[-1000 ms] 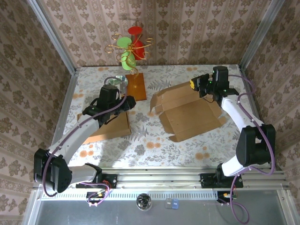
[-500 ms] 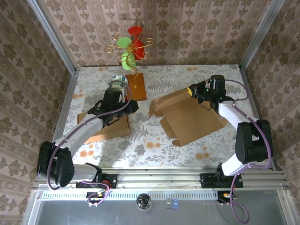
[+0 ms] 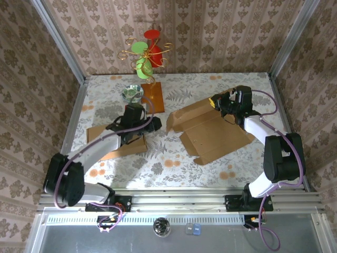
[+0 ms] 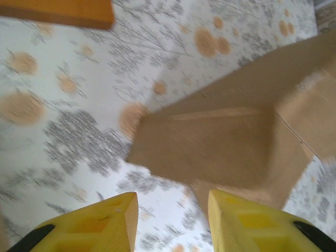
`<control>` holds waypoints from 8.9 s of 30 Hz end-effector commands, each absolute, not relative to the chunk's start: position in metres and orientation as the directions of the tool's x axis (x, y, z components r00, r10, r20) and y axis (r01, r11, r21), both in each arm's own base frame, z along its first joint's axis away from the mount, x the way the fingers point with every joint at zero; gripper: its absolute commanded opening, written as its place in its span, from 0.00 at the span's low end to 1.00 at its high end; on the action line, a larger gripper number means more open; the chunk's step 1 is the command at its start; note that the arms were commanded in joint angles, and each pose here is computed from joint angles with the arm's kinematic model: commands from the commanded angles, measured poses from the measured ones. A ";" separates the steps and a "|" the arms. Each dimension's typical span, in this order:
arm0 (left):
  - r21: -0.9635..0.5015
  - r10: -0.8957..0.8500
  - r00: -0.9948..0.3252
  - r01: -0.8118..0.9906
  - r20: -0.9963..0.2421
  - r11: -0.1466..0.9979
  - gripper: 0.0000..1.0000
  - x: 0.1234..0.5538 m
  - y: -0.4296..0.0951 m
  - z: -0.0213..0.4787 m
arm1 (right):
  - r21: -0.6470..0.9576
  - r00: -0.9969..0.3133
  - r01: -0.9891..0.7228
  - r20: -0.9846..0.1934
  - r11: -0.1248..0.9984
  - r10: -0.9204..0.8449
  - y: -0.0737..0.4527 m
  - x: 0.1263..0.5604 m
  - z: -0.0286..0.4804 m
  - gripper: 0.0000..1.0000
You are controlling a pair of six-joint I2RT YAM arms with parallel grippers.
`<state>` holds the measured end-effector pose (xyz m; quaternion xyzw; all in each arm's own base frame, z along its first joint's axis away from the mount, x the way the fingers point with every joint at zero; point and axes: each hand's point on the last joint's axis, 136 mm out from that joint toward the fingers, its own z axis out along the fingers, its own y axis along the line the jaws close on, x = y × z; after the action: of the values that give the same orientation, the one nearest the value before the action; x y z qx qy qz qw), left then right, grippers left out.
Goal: Fold the paper box
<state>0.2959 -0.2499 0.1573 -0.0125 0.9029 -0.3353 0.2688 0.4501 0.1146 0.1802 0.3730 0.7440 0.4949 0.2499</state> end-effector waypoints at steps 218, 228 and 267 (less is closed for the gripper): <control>-0.221 0.294 -0.547 0.688 -0.784 0.692 0.48 0.334 -0.356 0.113 | 0.971 -0.500 0.228 0.055 0.070 0.864 0.116 0.438 0.180 0.00; -0.200 0.265 -0.559 0.635 -0.785 0.746 0.48 0.341 -0.353 0.109 | 0.982 -0.478 0.188 0.058 0.037 0.877 0.120 0.433 0.170 0.00; -0.229 0.138 -0.597 0.497 -0.790 0.837 0.44 0.354 -0.356 0.101 | 0.985 -0.455 0.173 0.086 -0.006 0.887 0.145 0.419 0.148 0.00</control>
<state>0.3495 -0.3536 0.1045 0.1985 0.8610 -0.2293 0.4082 0.4288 0.1311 0.1755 0.4095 0.6074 0.5832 0.3510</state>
